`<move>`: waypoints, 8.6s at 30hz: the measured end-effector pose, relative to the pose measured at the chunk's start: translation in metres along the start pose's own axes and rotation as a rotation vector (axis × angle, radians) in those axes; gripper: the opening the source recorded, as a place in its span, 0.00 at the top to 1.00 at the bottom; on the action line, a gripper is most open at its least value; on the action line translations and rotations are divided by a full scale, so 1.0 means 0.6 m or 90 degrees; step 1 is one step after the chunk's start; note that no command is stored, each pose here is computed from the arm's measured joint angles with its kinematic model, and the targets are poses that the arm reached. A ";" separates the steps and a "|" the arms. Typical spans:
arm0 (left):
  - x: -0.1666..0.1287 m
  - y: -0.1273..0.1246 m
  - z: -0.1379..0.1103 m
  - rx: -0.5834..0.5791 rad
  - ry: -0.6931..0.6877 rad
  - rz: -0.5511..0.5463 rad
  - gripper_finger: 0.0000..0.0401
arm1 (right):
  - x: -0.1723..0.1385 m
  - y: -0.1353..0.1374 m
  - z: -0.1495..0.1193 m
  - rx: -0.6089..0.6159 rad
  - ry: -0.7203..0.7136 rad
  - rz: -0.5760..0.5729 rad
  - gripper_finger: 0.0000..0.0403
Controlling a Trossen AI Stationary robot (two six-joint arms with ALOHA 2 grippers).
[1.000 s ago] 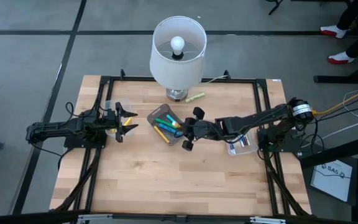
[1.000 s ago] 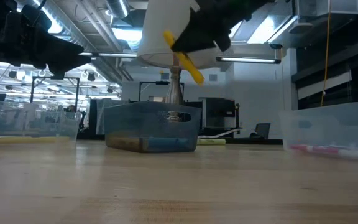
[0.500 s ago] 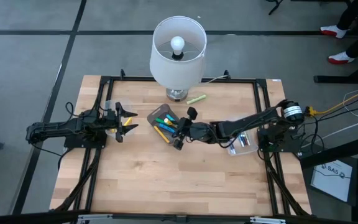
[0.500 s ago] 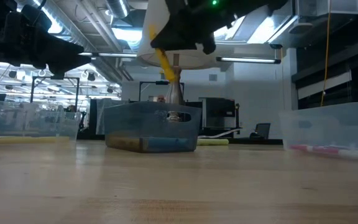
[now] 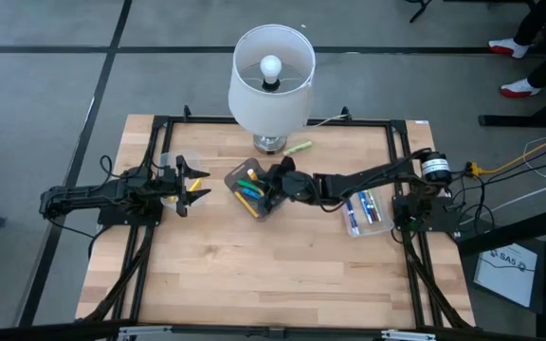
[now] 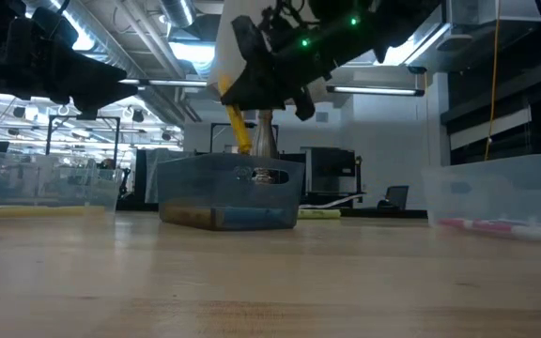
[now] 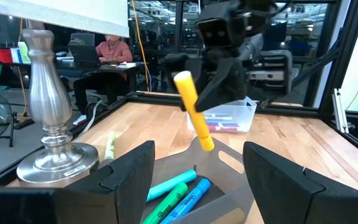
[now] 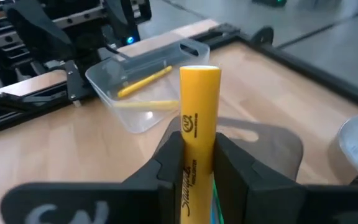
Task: Pick & Place Markers
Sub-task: Put the yellow marker into the black bin, then put the light green marker into the black bin
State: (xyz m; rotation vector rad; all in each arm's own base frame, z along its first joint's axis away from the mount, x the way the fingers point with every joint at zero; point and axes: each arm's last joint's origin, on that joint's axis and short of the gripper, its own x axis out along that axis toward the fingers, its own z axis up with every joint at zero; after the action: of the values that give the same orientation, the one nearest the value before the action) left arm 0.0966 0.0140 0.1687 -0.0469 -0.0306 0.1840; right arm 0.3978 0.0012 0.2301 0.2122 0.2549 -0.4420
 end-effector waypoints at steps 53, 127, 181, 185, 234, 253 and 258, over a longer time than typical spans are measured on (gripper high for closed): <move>0.000 0.000 0.000 0.000 0.000 0.000 0.40 | 0.015 -0.041 0.004 -0.102 0.061 0.075 0.68; 0.000 0.000 0.000 0.000 0.000 0.000 0.40 | 0.105 -0.262 -0.056 -0.620 0.571 -0.050 0.67; 0.000 0.000 0.000 0.000 -0.001 0.000 0.40 | 0.076 -0.234 -0.080 -0.643 0.690 0.031 0.68; 0.000 0.000 0.000 0.000 0.000 0.000 0.40 | 0.072 -0.228 -0.082 -0.678 0.707 0.010 0.68; 0.000 0.000 0.000 0.000 0.000 0.000 0.40 | 0.115 -0.247 -0.044 -0.677 0.514 -0.122 0.97; 0.000 0.000 0.000 0.000 0.000 0.000 0.40 | 0.093 -0.265 -0.061 -0.603 0.624 -0.186 0.99; 0.000 0.000 0.000 0.000 -0.001 0.000 0.40 | 0.075 -0.271 -0.102 -0.614 0.670 -0.173 1.00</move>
State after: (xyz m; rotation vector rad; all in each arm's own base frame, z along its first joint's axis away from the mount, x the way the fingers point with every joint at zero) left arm 0.0966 0.0140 0.1687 -0.0472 -0.0314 0.1847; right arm 0.3524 -0.1444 0.1352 -0.5764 1.4963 -0.3975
